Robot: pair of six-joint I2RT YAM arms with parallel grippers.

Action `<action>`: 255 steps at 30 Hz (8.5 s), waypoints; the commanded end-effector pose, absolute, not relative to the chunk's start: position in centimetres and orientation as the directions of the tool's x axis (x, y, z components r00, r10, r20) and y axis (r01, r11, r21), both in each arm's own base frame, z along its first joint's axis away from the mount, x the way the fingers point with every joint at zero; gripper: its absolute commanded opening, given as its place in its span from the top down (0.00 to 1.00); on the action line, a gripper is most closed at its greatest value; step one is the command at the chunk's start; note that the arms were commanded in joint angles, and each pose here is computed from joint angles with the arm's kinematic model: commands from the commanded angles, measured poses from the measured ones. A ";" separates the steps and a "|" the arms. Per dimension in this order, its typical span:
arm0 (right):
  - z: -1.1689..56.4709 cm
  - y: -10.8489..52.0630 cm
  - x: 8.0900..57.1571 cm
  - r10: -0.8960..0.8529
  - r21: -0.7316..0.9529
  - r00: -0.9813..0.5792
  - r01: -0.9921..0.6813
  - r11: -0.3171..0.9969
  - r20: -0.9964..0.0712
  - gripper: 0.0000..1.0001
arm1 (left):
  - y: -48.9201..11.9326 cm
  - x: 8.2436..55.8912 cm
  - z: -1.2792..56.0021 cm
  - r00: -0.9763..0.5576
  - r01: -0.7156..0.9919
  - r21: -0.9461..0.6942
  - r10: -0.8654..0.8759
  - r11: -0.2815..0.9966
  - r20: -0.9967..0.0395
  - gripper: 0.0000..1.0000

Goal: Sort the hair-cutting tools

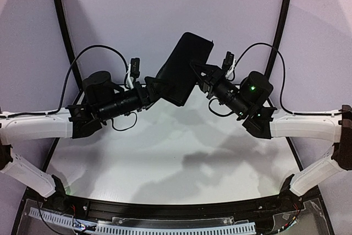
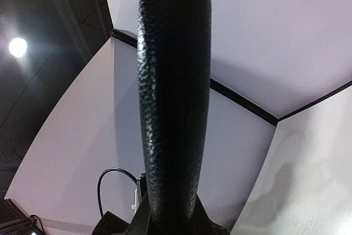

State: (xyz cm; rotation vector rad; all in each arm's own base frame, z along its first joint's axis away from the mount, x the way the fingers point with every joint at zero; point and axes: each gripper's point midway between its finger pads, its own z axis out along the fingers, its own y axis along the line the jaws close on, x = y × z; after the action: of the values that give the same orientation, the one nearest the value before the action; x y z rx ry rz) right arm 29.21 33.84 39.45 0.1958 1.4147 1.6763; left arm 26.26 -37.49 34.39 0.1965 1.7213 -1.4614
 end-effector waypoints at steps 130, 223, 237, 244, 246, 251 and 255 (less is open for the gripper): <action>34.9 28.5 20.4 -0.035 0.867 -0.891 -0.450 0.213 -0.453 1.00 | -28.6 19.5 27.8 0.056 0.911 0.291 0.613 0.291 -0.788 0.99; 41.1 41.3 22.8 0.019 0.817 -0.819 -0.573 -0.062 -0.573 1.00 | -27.8 20.0 27.7 -0.066 0.814 -0.041 0.021 0.580 -0.998 0.01; 43.9 40.7 21.6 0.043 0.796 -0.802 -0.596 -0.106 -0.596 1.00 | -33.3 20.7 26.8 -0.080 0.892 -0.090 -0.042 0.443 -0.996 0.01; 45.4 40.9 20.9 0.061 0.793 -0.807 -0.590 -0.155 -0.588 1.00 | -34.7 21.7 27.1 -0.046 0.894 -0.074 -0.073 0.442 -0.996 0.01; 46.2 40.8 20.6 0.070 0.792 -0.810 -0.584 -0.177 -0.582 1.00 | -34.8 22.2 27.4 -0.027 0.886 -0.064 -0.087 0.459 -0.996 0.02; 47.4 40.4 20.3 0.091 0.788 -0.808 -0.589 -0.181 -0.583 1.00 | -33.3 23.3 28.5 0.031 0.839 -0.068 -0.173 0.539 -0.984 0.02; 48.1 40.0 20.4 0.127 0.794 -0.813 -0.582 -0.178 -0.568 1.00 | -33.0 23.3 28.9 0.044 0.832 -0.054 -0.162 0.552 -0.986 0.01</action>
State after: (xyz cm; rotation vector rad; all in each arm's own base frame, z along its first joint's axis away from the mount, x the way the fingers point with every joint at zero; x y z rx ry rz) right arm 22.48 41.93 40.90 -0.4880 1.8807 1.9803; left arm 22.90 -34.17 26.19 0.7283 1.3956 -0.8780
